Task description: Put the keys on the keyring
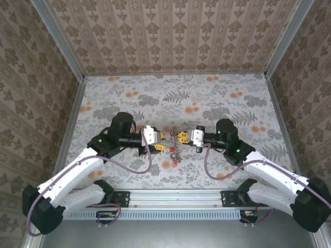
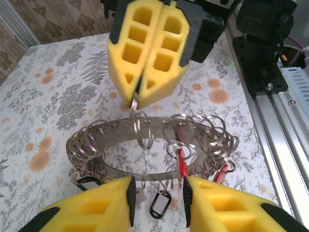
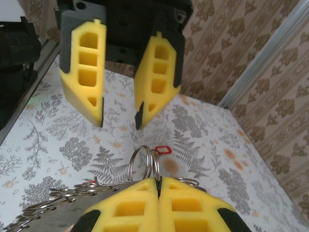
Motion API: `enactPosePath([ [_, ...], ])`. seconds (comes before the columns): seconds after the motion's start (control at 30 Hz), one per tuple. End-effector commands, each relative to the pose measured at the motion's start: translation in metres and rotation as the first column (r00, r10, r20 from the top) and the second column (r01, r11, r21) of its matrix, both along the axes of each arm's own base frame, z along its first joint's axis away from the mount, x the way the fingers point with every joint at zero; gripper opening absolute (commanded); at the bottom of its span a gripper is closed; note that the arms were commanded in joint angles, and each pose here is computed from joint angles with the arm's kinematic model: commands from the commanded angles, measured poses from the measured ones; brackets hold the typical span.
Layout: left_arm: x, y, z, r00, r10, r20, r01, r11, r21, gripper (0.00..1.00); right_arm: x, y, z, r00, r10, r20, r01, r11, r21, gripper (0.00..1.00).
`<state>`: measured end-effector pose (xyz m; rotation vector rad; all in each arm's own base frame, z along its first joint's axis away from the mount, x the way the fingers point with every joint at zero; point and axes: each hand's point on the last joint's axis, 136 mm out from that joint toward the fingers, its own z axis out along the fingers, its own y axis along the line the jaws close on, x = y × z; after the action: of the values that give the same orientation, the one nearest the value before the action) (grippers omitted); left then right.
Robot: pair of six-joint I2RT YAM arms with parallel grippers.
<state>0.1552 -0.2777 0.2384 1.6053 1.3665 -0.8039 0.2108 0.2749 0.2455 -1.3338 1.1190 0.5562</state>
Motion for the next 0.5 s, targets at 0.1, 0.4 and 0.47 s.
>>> enactPosePath([
  [0.1,0.005,-0.006,0.019,0.998,-0.031,0.055,0.032,0.999,-0.027,0.0,-0.012,0.009,0.049,0.988,0.046,0.151,-0.067,0.988,0.138,0.0],
  [0.4,0.014,-0.012,0.022,0.997,-0.009,0.071,0.012,0.999,-0.053,0.03,-0.017,0.016,0.053,0.985,0.089,0.15,-0.109,0.986,0.13,0.0],
  [0.47,0.015,-0.014,0.026,0.997,-0.001,0.082,0.007,0.997,-0.073,0.05,-0.018,0.018,0.053,0.985,0.096,0.144,-0.115,0.985,0.128,0.0],
])
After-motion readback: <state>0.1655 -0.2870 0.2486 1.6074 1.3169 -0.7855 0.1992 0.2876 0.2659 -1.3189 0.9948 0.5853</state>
